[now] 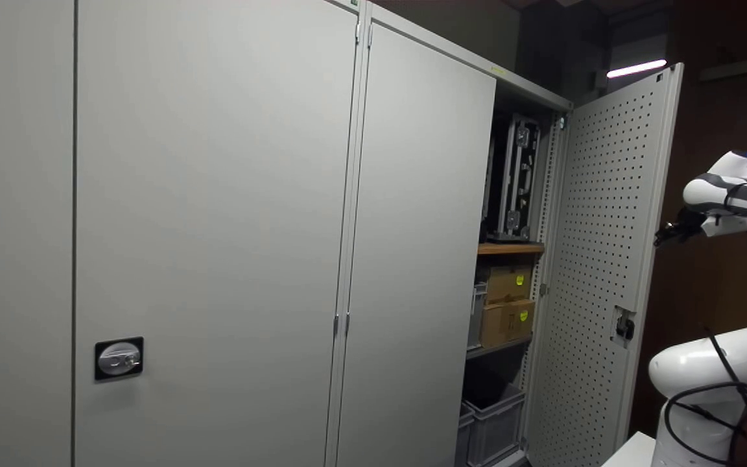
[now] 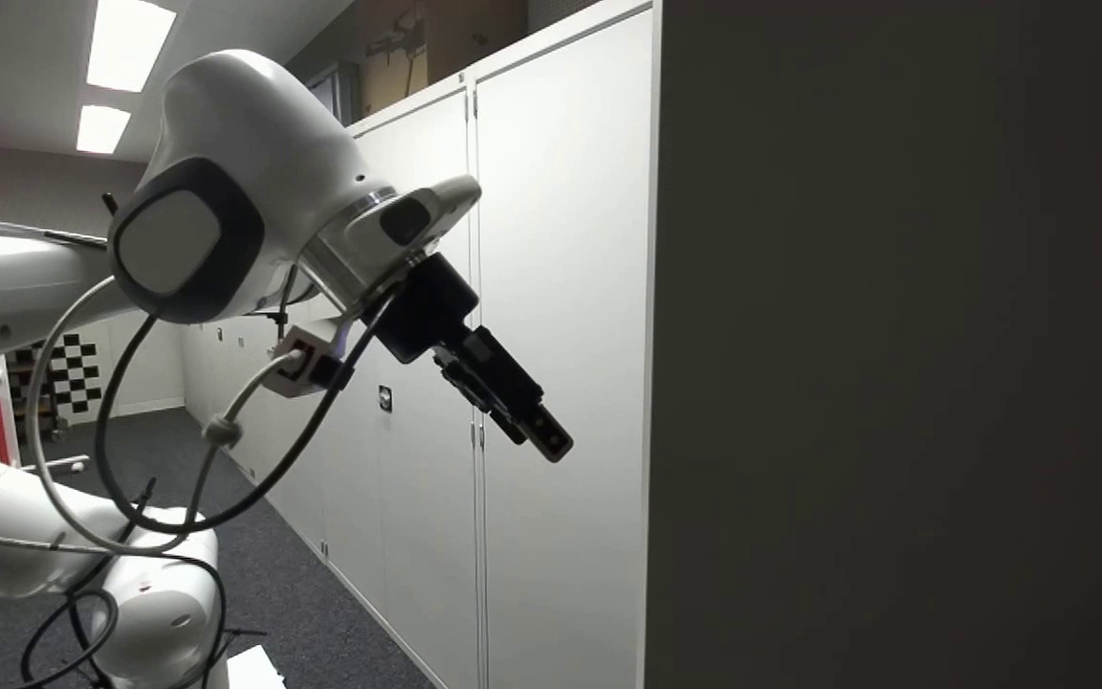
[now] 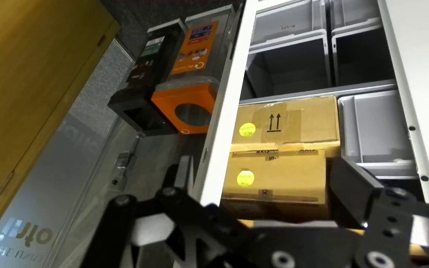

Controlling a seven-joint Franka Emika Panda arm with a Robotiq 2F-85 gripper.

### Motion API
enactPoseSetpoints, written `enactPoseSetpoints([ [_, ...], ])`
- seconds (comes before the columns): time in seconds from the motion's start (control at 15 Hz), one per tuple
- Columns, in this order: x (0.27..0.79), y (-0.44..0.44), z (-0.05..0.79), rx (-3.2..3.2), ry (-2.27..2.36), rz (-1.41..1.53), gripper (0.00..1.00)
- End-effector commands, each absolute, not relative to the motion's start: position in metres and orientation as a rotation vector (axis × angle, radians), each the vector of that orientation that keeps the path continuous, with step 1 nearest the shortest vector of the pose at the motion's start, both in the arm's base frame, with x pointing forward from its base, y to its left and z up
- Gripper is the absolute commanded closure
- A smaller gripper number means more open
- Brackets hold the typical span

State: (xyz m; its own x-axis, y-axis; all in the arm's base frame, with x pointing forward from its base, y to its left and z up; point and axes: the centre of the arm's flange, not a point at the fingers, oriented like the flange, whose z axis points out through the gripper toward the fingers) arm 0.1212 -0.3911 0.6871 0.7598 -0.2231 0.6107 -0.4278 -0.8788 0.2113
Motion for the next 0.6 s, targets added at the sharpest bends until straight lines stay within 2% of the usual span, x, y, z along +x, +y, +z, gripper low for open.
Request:
enactPoseSetpoints([
  [0.0, 0.132, -0.412, 0.701, 2.597, -0.432, 0.937, 0.0],
  [0.53, 0.133, -0.427, 0.708, 2.575, -0.484, 1.102, 0.0],
])
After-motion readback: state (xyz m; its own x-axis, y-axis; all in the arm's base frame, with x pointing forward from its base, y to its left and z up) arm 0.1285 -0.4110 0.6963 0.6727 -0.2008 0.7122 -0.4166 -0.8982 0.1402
